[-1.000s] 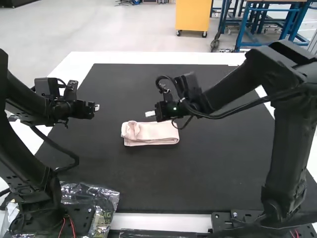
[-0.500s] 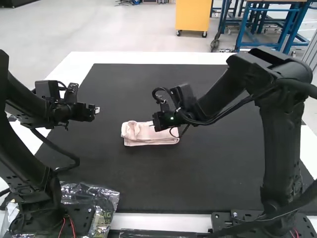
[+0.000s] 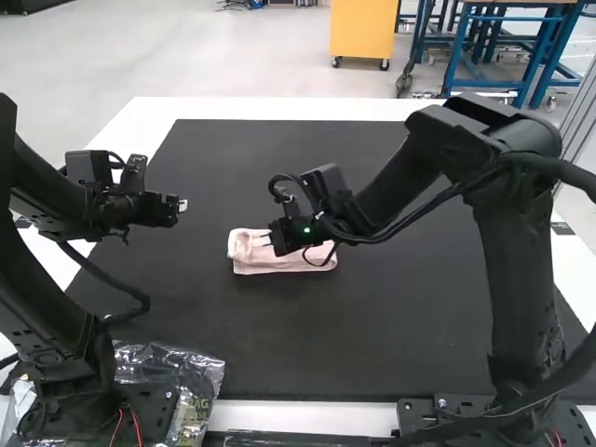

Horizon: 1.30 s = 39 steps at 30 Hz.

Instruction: Fold the towel.

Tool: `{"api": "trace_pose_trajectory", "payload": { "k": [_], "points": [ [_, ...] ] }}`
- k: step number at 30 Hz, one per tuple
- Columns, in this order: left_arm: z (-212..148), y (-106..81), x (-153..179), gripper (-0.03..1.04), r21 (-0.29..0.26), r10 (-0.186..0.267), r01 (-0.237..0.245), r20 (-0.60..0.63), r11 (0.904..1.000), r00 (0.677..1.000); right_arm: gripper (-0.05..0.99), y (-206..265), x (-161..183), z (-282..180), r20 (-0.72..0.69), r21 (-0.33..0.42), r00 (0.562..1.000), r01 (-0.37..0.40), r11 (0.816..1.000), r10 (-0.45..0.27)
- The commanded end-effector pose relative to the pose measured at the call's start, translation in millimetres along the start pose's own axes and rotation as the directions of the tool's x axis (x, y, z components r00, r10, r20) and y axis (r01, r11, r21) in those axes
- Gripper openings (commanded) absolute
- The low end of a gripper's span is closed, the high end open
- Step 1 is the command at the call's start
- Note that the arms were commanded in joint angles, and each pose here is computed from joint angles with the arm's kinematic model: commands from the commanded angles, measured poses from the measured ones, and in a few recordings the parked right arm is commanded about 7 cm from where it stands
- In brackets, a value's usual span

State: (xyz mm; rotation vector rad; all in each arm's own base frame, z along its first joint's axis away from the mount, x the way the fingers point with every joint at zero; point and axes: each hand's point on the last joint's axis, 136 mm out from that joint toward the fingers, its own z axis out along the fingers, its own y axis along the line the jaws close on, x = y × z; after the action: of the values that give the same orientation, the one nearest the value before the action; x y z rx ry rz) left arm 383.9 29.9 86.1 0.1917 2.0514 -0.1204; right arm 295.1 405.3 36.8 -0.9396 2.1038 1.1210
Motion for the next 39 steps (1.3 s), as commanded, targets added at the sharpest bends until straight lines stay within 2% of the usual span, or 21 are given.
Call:
{"api": "trace_pose_trajectory", "payload": {
  "k": [1, 9, 22, 39],
  "points": [
    [0.1, 2.8, -3.0, 0.97, -0.009, -0.005, 0.006, 0.012, 0.9999, 1.000, -0.02, 18.9, -10.4, 7.1, 0.011, -0.066, 1.000, 0.007, 0.998, -0.006],
    [1.0, 2.8, -2.8, 0.97, -0.007, -0.005, 0.005, 0.013, 1.0000, 1.000, -0.02, 31.2, -21.1, 11.9, 0.032, -0.104, 0.999, 0.023, 0.994, -0.019],
    [2.2, 2.0, 0.9, 0.97, -0.003, -0.007, 0.007, 0.006, 1.0000, 1.000, -0.02, -14.3, -31.6, -11.5, 0.077, -0.036, 0.997, -0.002, 0.999, 0.005],
    [8.8, 3.0, 7.7, 0.97, 0.001, -0.013, 0.013, -0.005, 0.9999, 1.000, -0.02, -36.2, 24.3, 13.4, 0.012, -0.067, 1.000, -0.025, 0.997, 0.026]
  ]
}}
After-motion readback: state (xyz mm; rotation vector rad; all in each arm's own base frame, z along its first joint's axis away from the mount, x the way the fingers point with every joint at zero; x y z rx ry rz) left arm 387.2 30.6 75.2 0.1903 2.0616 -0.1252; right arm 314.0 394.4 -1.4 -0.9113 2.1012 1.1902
